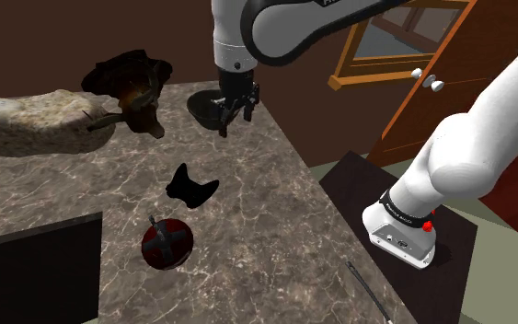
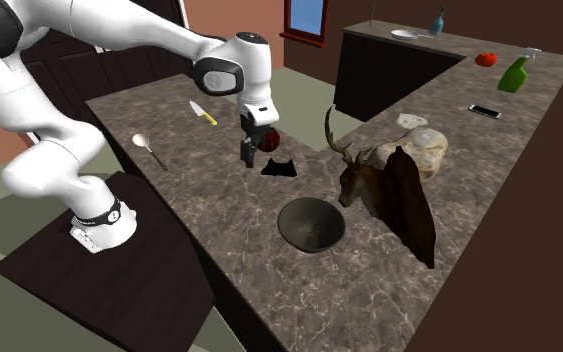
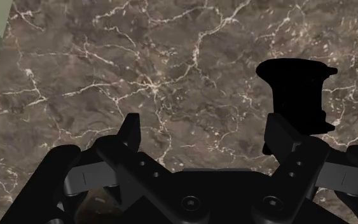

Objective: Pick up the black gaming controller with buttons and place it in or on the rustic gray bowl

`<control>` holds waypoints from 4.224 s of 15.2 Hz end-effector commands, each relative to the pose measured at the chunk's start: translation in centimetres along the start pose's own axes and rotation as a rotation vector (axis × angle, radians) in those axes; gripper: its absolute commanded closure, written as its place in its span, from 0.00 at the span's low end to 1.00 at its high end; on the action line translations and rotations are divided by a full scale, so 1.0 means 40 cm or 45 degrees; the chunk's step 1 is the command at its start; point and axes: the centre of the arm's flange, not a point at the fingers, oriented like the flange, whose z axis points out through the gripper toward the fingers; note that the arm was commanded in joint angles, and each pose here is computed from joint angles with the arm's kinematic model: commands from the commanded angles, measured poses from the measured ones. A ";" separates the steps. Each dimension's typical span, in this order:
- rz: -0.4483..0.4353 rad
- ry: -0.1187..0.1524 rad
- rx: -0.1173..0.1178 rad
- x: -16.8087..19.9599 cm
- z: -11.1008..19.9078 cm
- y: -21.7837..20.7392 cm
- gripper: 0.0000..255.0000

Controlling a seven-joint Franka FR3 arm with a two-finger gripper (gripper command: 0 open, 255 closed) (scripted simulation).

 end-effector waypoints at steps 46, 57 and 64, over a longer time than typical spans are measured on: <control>-0.061 -0.034 -0.054 0.093 0.364 -0.382 0.00; -0.061 -0.034 -0.054 0.092 0.385 -0.381 1.00; -0.061 -0.034 -0.054 0.092 0.385 -0.381 1.00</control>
